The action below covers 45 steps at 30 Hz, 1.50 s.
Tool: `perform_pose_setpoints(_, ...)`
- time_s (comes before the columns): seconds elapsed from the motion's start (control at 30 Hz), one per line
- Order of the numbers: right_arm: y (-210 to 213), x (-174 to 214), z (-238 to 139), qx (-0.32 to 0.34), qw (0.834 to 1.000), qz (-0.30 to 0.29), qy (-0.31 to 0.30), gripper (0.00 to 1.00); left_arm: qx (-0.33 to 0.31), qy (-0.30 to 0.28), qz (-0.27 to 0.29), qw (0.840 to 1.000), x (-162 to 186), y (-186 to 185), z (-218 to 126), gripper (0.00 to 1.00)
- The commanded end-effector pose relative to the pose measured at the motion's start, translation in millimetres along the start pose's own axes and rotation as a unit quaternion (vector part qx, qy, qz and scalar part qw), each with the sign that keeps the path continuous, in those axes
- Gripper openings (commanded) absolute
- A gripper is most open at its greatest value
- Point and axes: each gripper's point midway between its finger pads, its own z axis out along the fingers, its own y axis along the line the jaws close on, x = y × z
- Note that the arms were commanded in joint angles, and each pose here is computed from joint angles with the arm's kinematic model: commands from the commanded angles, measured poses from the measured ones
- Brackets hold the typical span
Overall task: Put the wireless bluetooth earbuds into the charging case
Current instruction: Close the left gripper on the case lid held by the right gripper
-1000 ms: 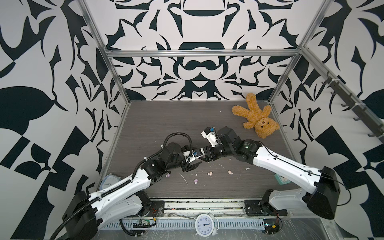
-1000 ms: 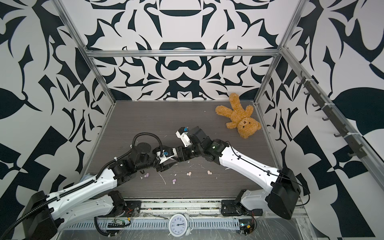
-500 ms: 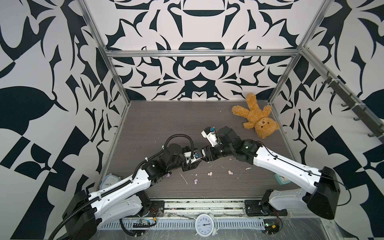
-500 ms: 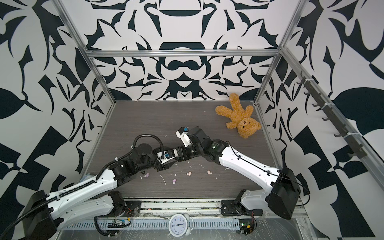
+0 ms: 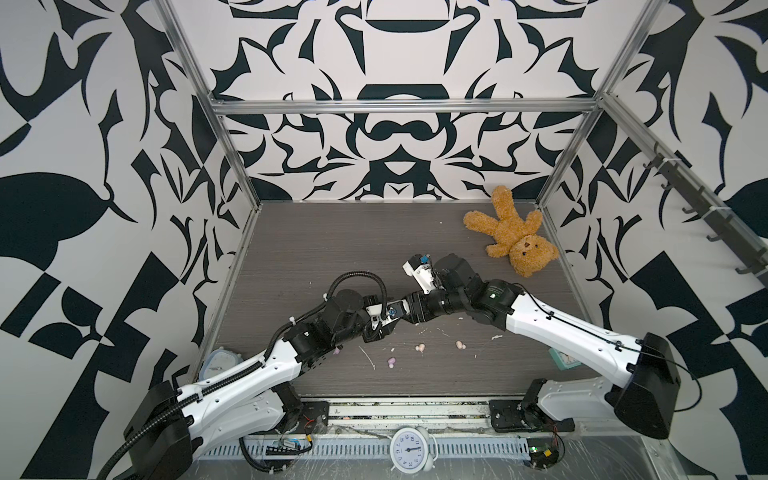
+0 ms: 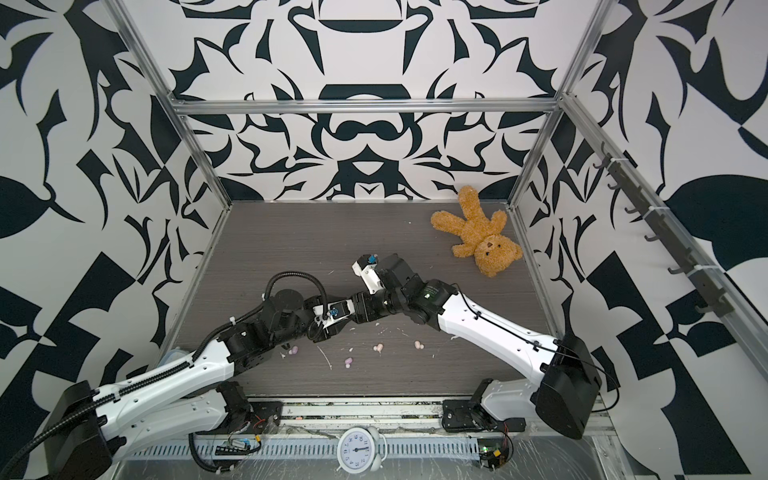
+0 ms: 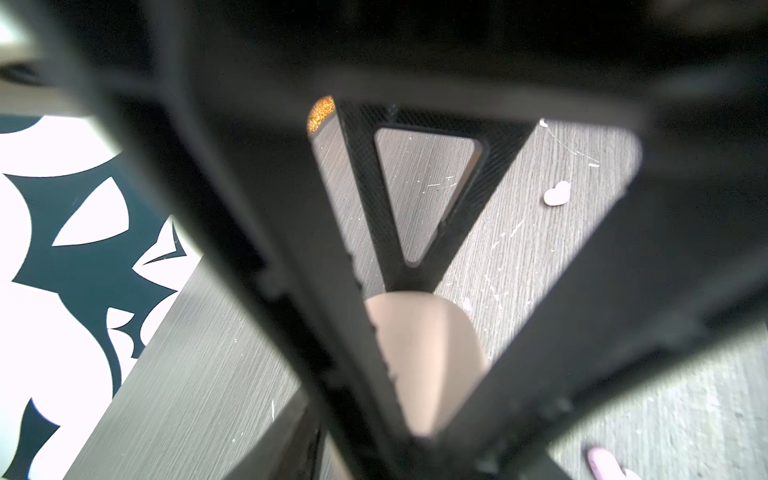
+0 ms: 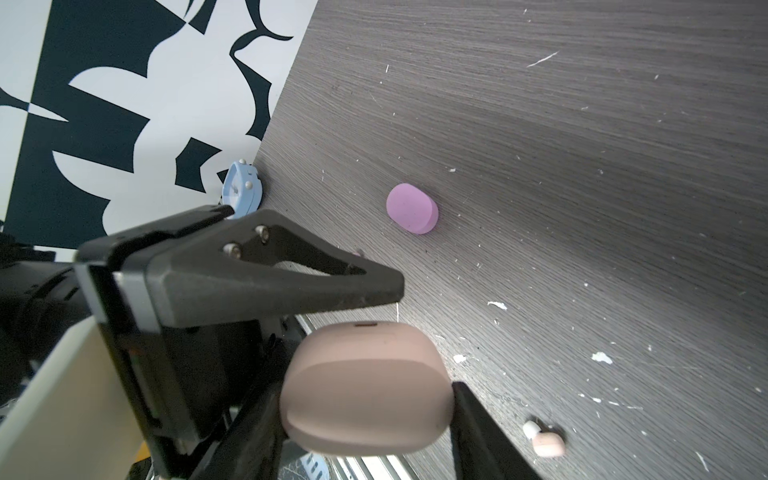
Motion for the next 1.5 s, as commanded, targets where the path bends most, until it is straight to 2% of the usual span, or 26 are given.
perform_pose_setpoints(0.0, 17, -8, -8, -0.032, 0.999, -0.012, -0.022, 0.0, -0.013, -0.018, 0.004, 1.0, -9, 5, -2, 0.57)
perform_pose_setpoints(0.57, 18, -6, -6, -0.04, 0.999, -0.009, -0.022, 0.0, -0.013, -0.022, 0.004, 1.0, -11, 5, -2, 0.46)
perform_pose_setpoints(0.9, 18, -5, -4, -0.042, 0.999, -0.006, -0.017, 0.0, -0.021, -0.033, 0.004, 0.999, -17, 10, -3, 0.32)
perform_pose_setpoints(1.0, 19, -6, -5, -0.042, 0.999, -0.006, -0.018, 0.01, -0.025, -0.032, 0.003, 0.999, -18, 12, -4, 0.21)
perform_pose_setpoints(1.03, 19, -6, -5, -0.042, 0.999, -0.006, -0.019, 0.05, -0.027, -0.032, 0.003, 0.999, -18, 12, -4, 0.17)
perform_pose_setpoints(1.1, 20, -7, -6, -0.042, 0.999, -0.006, -0.02, 0.17, -0.026, -0.03, 0.005, 0.999, -20, 14, -4, 0.01)
perform_pose_setpoints(1.2, 20, -8, -8, -0.039, 0.999, -0.007, -0.023, 0.38, -0.027, -0.031, 0.002, 0.999, -23, 15, -6, 0.0)
perform_pose_setpoints(1.27, 22, -9, -11, -0.04, 0.999, -0.009, -0.024, 0.47, -0.031, -0.033, -0.001, 0.999, -24, 17, -7, 0.0)
perform_pose_setpoints(1.37, 22, -9, -13, -0.038, 0.999, -0.011, -0.027, 0.66, -0.035, -0.034, -0.007, 0.999, -26, 19, -10, 0.0)
perform_pose_setpoints(1.47, 25, -9, -17, -0.041, 0.999, -0.014, -0.029, 0.79, -0.033, -0.035, -0.015, 0.999, -26, 18, -12, 0.0)
